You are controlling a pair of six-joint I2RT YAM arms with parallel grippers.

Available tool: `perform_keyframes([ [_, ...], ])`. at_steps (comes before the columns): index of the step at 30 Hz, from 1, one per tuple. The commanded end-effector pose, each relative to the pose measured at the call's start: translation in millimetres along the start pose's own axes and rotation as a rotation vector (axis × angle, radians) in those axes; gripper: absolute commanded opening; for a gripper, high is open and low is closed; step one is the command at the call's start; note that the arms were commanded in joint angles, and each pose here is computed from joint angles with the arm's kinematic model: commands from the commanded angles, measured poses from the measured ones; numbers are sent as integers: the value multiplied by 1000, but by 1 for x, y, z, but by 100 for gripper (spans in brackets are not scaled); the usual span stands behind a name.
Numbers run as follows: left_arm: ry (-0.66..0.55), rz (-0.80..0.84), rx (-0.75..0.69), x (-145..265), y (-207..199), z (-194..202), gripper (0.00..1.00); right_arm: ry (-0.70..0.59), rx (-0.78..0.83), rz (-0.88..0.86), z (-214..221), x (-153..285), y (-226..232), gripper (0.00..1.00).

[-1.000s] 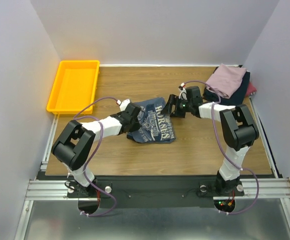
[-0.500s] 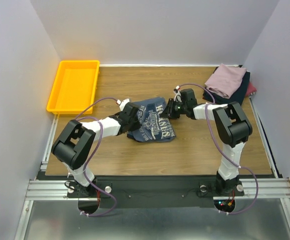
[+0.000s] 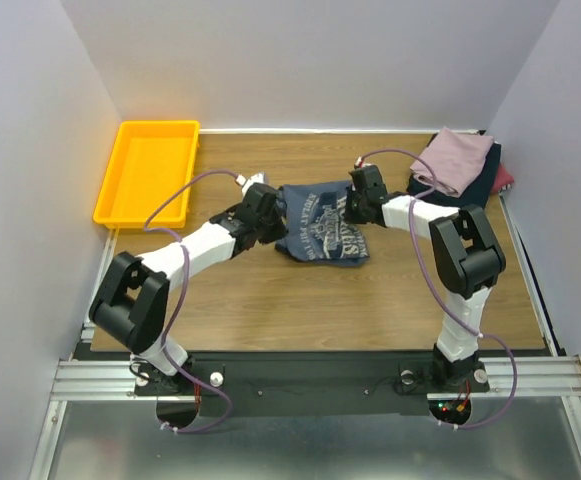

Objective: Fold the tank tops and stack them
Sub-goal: Neatly place the folded tank top to the corner

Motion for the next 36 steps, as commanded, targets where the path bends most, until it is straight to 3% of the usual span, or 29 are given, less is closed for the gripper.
perform_keyframes([
  [1, -136, 83, -43, 53, -27, -54, 0, -113, 203, 402, -29, 0, -51, 0],
  [11, -141, 117, -134, 75, -30, -85, 0, -242, 440, 651, -110, -13, -67, 1],
  [21, -116, 117, -161, 67, -16, -95, 0, -346, 487, 756, -187, 8, -81, 0],
  [36, -62, 147, -169, 39, -12, -93, 0, -422, 498, 831, -240, 33, -95, 0],
])
Point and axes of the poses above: each gripper's point midway between its finger pads, its own x axis back along the fingers, its own y axis along the line the jaws close on, z = x × y, the point moved 7 cm from there along x, back along the fingers, and after that the axes turned 13 degrees about -x, right-handed, at the moved point
